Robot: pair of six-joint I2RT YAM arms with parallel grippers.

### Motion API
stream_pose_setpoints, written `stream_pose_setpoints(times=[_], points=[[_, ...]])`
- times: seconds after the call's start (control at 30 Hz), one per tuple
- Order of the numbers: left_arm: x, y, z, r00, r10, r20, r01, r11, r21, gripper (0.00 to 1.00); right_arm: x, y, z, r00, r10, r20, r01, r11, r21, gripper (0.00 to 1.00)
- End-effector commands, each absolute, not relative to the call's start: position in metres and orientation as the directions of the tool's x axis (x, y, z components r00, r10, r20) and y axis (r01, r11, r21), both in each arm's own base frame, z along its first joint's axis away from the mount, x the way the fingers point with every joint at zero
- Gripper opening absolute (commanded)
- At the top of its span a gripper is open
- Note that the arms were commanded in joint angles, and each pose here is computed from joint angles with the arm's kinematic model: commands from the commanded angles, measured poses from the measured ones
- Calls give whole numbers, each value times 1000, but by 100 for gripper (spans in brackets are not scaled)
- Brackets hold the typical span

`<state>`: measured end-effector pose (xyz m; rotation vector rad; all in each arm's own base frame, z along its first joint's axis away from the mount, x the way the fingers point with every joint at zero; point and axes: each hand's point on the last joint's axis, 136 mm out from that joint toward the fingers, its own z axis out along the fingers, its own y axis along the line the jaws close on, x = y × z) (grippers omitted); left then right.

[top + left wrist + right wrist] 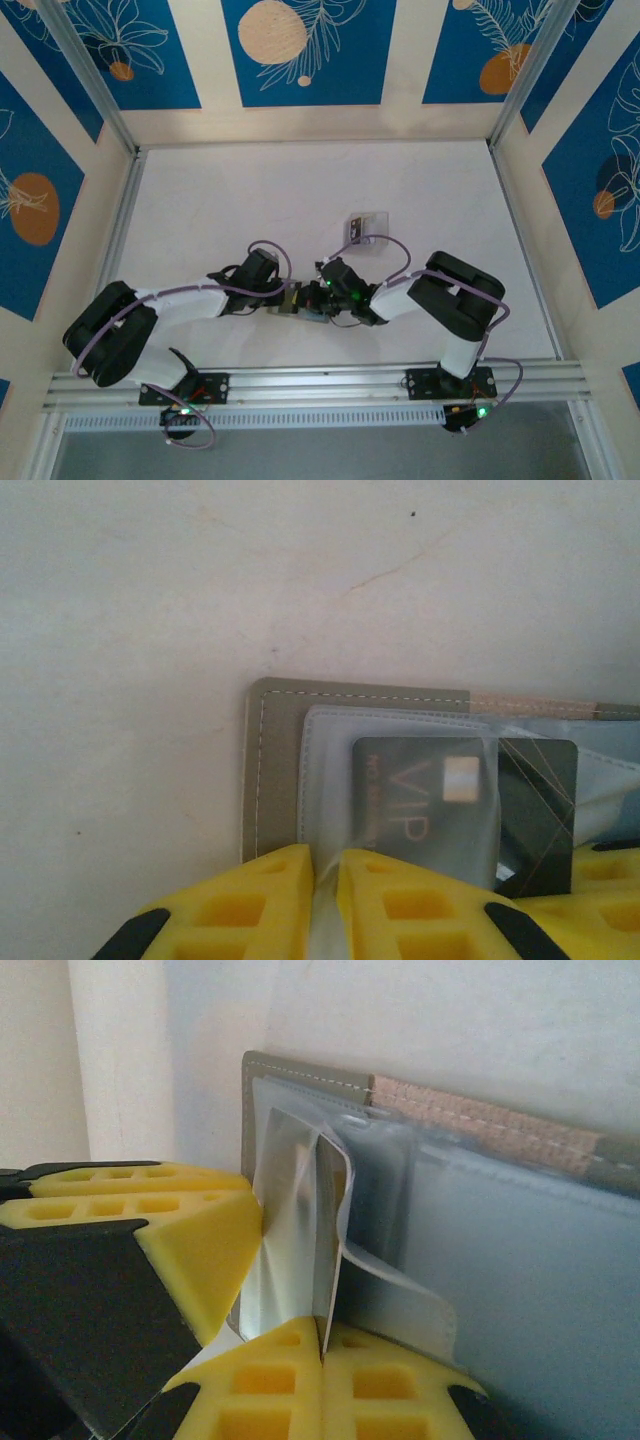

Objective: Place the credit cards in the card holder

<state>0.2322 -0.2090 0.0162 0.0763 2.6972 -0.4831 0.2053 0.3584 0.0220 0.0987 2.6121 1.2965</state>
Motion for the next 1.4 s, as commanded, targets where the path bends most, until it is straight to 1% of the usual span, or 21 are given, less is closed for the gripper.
stream_pose_setpoints(times=[0.0, 0.1, 0.2, 0.3, 0.33, 0.37, 0.43, 0.47, 0.5, 0.57, 0.6, 0.67, 0.77, 0.93, 1.37], points=[[181, -173, -29, -979, 51, -198, 91, 976, -198, 17, 156, 334, -28, -999, -4, -46, -34, 739, 672, 4], [180, -171, -29, -979, 46, -200, 86, 977, -197, 17, 154, 328, -13, -997, -41, -72, -78, 757, 649, 20], [179, -170, -30, -979, 42, -199, 82, 977, -197, 17, 151, 321, 8, -992, -93, -90, -129, 768, 628, 32], [179, -171, -31, -979, 40, -200, 81, 976, -201, 17, 151, 311, 26, -987, -120, -104, -158, 784, 601, 40], [180, -172, -31, -979, 39, -202, 80, 976, -203, 18, 152, 308, 30, -987, -125, -106, -163, 791, 590, 40], [180, -172, -31, -979, 37, -202, 79, 976, -205, 17, 154, 303, 33, -986, -124, -109, -164, 807, 567, 40], [180, -173, -32, -979, 35, -202, 78, 975, -208, 17, 160, 298, 38, -984, -128, -125, -175, 829, 531, 34], [180, -174, -32, -979, 34, -203, 78, 974, -211, 18, 163, 299, 41, -982, -133, -135, -184, 832, 523, 29], [180, -173, -33, -979, 36, -200, 78, 974, -210, 17, 166, 300, 43, -980, -137, -142, -191, 835, 516, 21], [180, -174, -33, -979, 34, -201, 77, 974, -212, 17, 171, 305, 46, -977, -147, -155, -207, 839, 504, 10], [181, -174, -32, -979, 32, -203, 76, 974, -212, 17, 174, 307, 45, -977, -151, -154, -208, 847, 490, 6], [181, -174, -31, -977, 32, -209, 77, 974, -213, 18, 180, 309, 42, -976, -157, -148, -209, 863, 459, 3], [180, -173, -30, -978, 32, -208, 77, 974, -214, 18, 187, 311, 32, -977, -162, -136, -205, 889, 410, 1], [179, -172, -31, -978, 33, -207, 78, 974, -213, 17, 198, 314, 21, -977, -169, -130, -204, 915, 348, 0], [177, -177, -30, -977, 40, -211, 89, 970, -227, 18, 206, 356, 27, -966, -214, -146, -256, 868, 426, 0]])
